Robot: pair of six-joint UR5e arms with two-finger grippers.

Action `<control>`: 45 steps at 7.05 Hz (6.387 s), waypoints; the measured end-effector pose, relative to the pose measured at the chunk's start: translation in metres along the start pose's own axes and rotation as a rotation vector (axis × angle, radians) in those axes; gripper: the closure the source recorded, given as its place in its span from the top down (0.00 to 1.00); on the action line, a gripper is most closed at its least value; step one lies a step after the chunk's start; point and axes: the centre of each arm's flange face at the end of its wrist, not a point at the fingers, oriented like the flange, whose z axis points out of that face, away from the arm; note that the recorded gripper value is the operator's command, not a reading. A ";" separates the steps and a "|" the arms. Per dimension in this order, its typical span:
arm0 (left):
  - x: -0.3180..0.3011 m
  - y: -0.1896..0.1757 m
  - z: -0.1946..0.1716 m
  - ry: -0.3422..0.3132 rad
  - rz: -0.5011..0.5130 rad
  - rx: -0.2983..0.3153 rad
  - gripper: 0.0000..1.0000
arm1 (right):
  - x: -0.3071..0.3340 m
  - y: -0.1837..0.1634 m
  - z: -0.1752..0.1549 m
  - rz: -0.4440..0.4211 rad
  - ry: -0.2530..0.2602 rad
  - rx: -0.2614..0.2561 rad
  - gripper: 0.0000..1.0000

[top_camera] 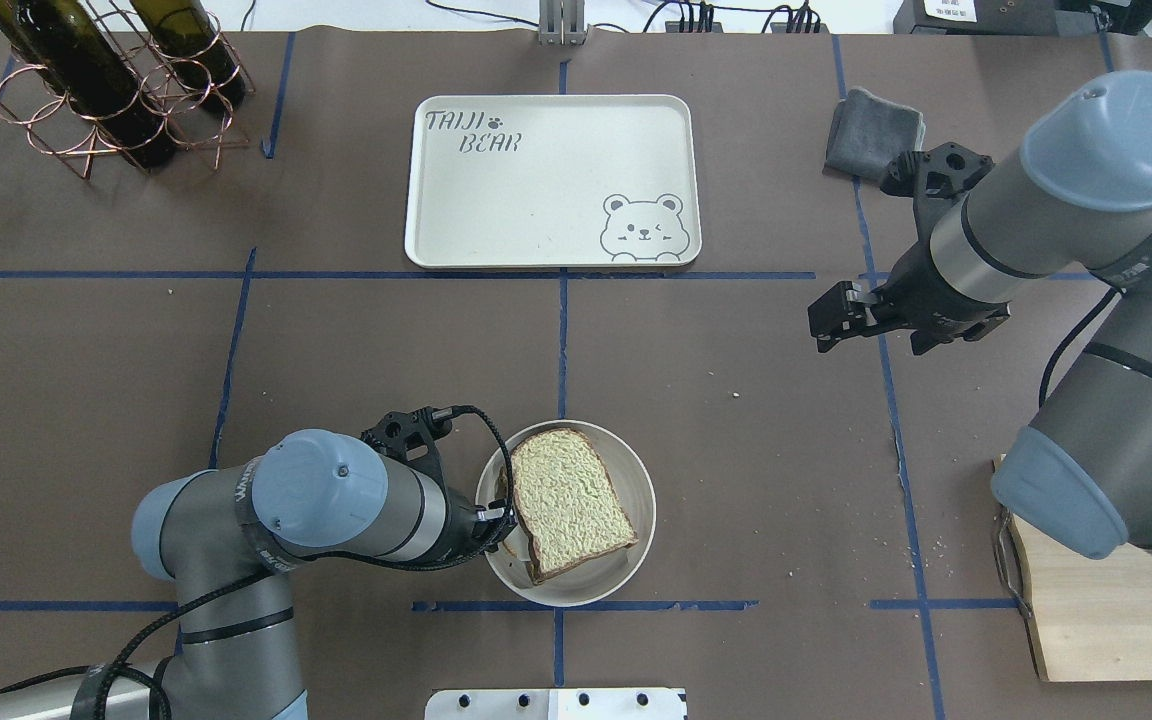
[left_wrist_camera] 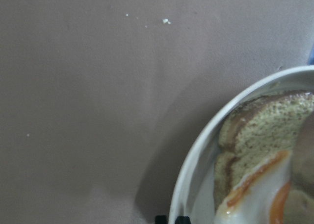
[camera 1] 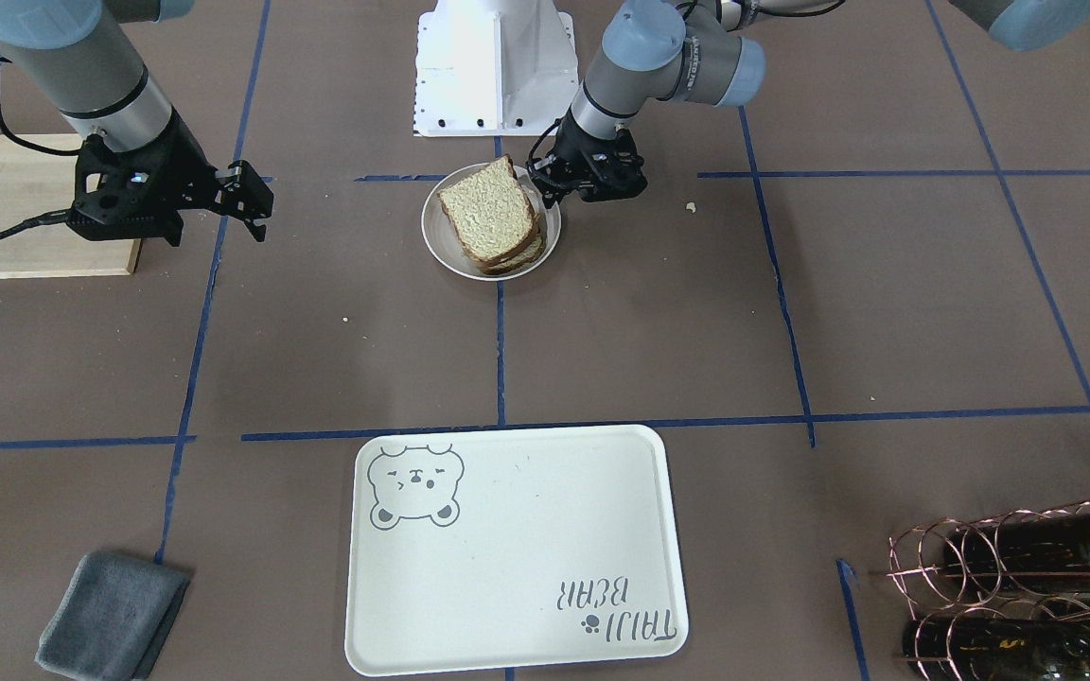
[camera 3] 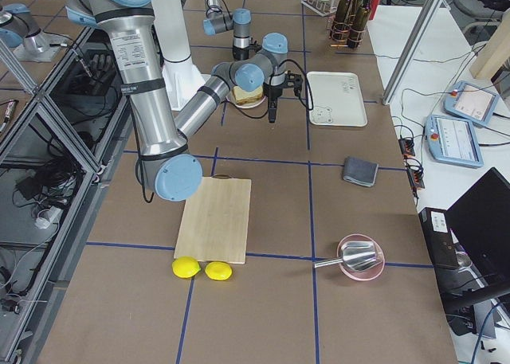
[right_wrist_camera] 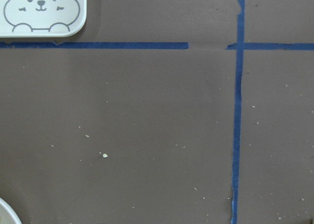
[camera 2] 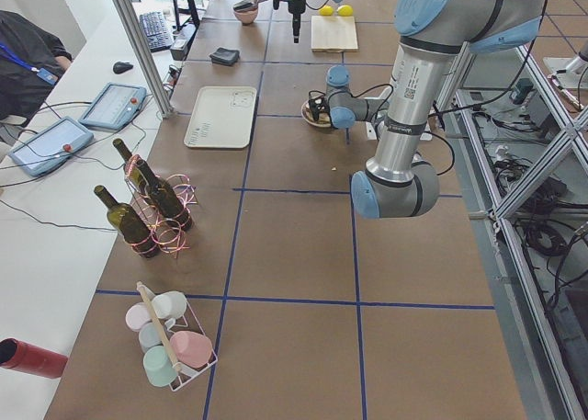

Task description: Make sandwich and place on tray

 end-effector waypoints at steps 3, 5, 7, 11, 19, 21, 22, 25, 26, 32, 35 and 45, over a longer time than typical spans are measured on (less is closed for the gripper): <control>0.010 0.003 -0.025 0.178 -0.007 -0.034 0.00 | 0.062 -0.010 -0.001 -0.095 0.060 0.005 1.00; 0.013 -0.004 -0.039 0.234 -0.033 -0.069 0.00 | 0.115 -0.017 -0.007 -0.146 0.102 0.004 1.00; 0.014 -0.050 -0.061 0.233 -0.064 -0.064 0.00 | 0.197 -0.027 -0.017 -0.186 0.119 -0.024 1.00; 0.040 -0.168 -0.084 0.203 -0.130 0.063 0.00 | 0.384 -0.047 -0.024 -0.250 0.091 -0.082 1.00; 0.094 -0.302 -0.042 0.178 -0.434 0.199 0.00 | 0.488 -0.038 -0.033 -0.113 0.012 -0.067 1.00; 0.097 -0.323 -0.024 0.202 -0.520 0.255 0.00 | 0.490 -0.037 -0.034 -0.107 0.006 -0.064 1.00; 0.100 -0.328 -0.019 0.204 -0.538 0.270 0.00 | 0.490 -0.036 -0.034 -0.106 0.006 -0.064 1.00; 0.103 -0.330 -0.015 0.199 -0.514 0.283 1.00 | 0.491 -0.037 -0.033 -0.101 0.005 -0.065 1.00; 0.093 -0.327 -0.018 0.195 -0.453 0.284 1.00 | 0.491 -0.037 -0.033 -0.100 0.005 -0.065 1.00; 0.016 -0.270 -0.103 0.137 -0.193 0.261 1.00 | 0.494 -0.036 -0.034 -0.096 0.007 -0.063 1.00; -0.024 -0.248 -0.162 0.015 -0.004 0.298 1.00 | 0.490 -0.039 -0.041 -0.068 0.010 -0.014 1.00; -0.383 -0.362 -0.374 -0.347 0.451 0.176 1.00 | 0.480 -0.043 -0.047 0.026 -0.042 0.075 1.00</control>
